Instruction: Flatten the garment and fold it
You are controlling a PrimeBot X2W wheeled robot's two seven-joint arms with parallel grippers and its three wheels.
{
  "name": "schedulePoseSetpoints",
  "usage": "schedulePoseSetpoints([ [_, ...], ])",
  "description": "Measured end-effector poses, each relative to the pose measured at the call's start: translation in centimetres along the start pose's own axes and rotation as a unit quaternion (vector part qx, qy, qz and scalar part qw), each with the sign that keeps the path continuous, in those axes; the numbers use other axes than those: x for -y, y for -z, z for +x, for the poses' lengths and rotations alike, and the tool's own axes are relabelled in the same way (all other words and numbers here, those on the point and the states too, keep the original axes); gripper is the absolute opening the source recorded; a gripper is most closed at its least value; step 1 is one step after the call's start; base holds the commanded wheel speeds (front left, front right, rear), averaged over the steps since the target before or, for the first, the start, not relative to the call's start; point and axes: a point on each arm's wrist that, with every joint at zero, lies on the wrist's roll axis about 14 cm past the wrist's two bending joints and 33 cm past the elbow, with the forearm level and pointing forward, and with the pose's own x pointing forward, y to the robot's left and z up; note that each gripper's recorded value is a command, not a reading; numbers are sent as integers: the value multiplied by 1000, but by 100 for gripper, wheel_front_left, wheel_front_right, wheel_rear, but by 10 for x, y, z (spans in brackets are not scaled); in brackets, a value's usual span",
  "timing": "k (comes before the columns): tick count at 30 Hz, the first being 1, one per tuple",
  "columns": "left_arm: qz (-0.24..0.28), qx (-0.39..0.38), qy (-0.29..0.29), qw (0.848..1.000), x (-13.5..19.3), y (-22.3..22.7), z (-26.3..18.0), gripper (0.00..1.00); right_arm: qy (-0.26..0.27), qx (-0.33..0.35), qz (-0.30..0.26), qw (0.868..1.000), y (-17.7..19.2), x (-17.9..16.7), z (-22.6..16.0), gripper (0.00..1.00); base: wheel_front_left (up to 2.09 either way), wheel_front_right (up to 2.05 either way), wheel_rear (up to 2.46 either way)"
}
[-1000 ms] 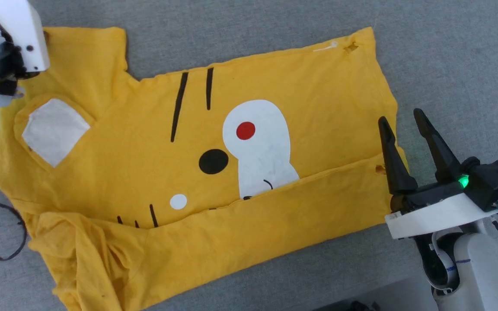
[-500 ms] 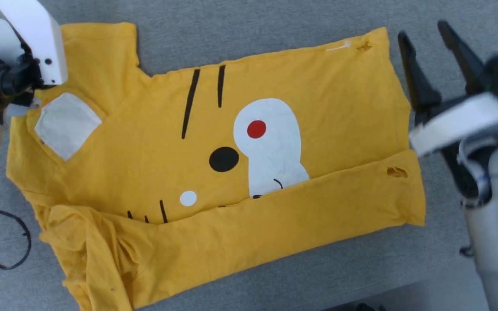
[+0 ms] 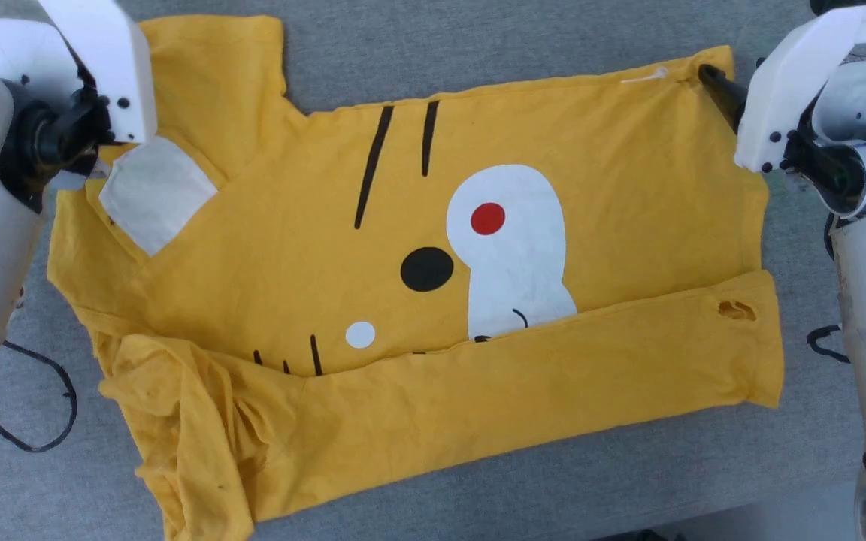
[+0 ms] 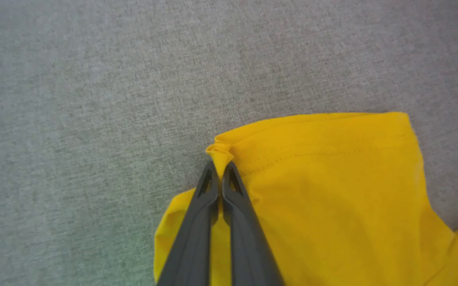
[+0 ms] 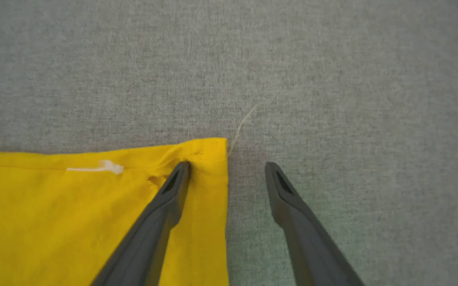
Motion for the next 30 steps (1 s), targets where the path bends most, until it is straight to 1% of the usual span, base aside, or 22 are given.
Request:
schedulePoseSetpoints([
  [1,-1,1,1,1000,0,0,1,0,-1,-13,0,1000,3,-1,3,100,0,0,0],
  [2,0,4,3,1000,0,0,1,0,-3,-24,1,1000,5,-3,5,98,0,0,0],
  [3,-1,7,3,1000,0,-1,2,0,-4,-34,1,999,7,-4,7,55,0,0,0],
  [4,0,9,4,1000,0,0,2,0,-4,-43,0,999,7,-4,8,38,0,0,0],
  [5,1,11,6,1000,0,0,2,0,-3,-52,-1,999,7,-5,9,15,0,0,0],
  [6,1,14,6,1000,0,-1,2,0,-3,-60,-2,998,7,-5,10,0,0,0,0],
  [10,-3,48,12,999,1,-9,0,0,-7,-64,-4,998,4,-12,10,0,0,0,0],
  [14,-15,126,15,992,2,-21,-10,0,-11,-18,-7,1000,-4,-16,3,0,0,0,0],
  [16,-20,172,16,985,2,-25,-19,0,-20,20,-9,1000,-9,-21,-4,0,0,0,0],
  [18,-24,232,14,972,2,-32,-33,0,-26,64,-23,997,-15,-26,-14,0,0,0,0],
  [22,-39,307,8,951,-1,-27,-62,0,-43,141,-44,988,-18,-35,-38,0,0,0,0],
  [23,-39,307,8,951,-1,-27,-62,0,-43,141,-44,988,-18,-35,-38,0,0,0,0],
  [24,-47,338,7,940,0,-21,-79,0,-53,172,-49,982,-15,-39,-52,0,0,0,0],
  [25,-47,338,7,940,0,-21,-79,0,-53,172,-49,982,-15,-39,-52,0,0,0,0],
  [27,-60,369,12,928,3,-15,-98,0,-60,194,-50,978,-8,-40,-65,0,0,0,0],
  [30,-79,380,21,922,11,8,-117,0,-65,221,-45,972,2,-37,-83,0,0,0,0],
])
